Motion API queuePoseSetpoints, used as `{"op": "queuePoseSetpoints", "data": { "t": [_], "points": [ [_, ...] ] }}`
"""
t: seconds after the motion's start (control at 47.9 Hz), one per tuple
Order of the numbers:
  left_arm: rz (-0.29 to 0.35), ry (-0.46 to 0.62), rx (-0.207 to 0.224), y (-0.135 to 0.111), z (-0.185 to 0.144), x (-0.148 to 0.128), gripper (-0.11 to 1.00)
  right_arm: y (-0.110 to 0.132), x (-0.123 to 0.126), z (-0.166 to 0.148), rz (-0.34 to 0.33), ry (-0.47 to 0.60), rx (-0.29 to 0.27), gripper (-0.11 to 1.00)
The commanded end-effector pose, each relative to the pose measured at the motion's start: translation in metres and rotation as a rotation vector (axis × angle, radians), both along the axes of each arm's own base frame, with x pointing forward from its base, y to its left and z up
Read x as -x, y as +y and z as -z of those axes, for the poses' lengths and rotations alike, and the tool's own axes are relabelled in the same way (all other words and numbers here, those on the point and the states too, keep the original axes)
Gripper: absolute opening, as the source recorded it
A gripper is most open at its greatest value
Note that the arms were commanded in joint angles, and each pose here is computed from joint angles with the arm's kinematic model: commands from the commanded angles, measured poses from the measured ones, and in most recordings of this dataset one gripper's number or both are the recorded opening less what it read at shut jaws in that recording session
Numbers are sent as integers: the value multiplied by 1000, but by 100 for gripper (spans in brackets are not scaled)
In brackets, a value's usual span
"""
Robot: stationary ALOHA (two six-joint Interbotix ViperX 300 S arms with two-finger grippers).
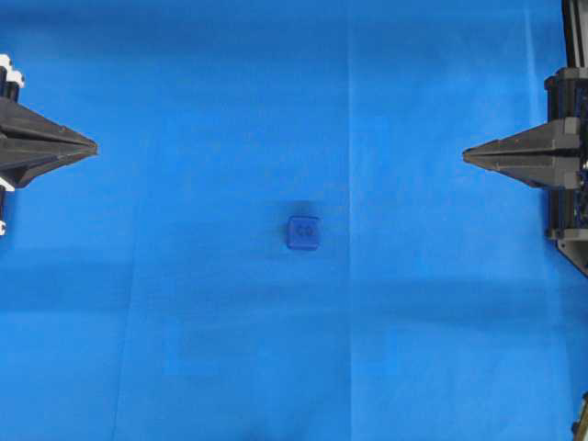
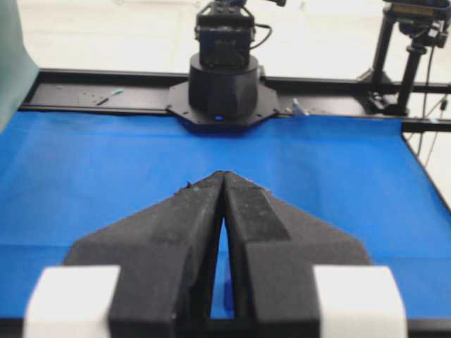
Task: Handover the blue block to the right arm after grasping it with the left arm, then place it in the designated position.
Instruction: 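Open both grippers wide at their start positions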
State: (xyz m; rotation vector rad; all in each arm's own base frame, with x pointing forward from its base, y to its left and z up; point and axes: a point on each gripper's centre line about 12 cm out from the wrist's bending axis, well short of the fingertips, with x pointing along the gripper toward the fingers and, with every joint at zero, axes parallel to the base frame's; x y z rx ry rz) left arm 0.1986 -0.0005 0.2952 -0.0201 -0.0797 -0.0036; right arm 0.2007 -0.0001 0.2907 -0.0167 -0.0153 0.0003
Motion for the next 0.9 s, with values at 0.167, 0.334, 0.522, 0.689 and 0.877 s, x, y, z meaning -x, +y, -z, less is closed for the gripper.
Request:
{"op": "queuePoseSetpoints", "data": {
  "t": [0.167,0.334,0.522,0.689,0.877],
  "points": [
    [-3,-12,-5,1,-5,-3,15,-1,-3,-10,3,-31,-15,12],
    [-3,-5,-9,1,-4,-3,65,-1,-3,-10,4,-31,-32,58],
    [-2,-5,-1,1,-4,-3,93,-3,-4,-9,13,-26,-32,96],
    [-2,-3,-1,1,-4,-3,93,-3,-4,-8,13,-25,-32,97],
    [-2,-11,-1,1,-5,-4,93,-3,-6,-6,14,-14,-32,97]
  ]
}}
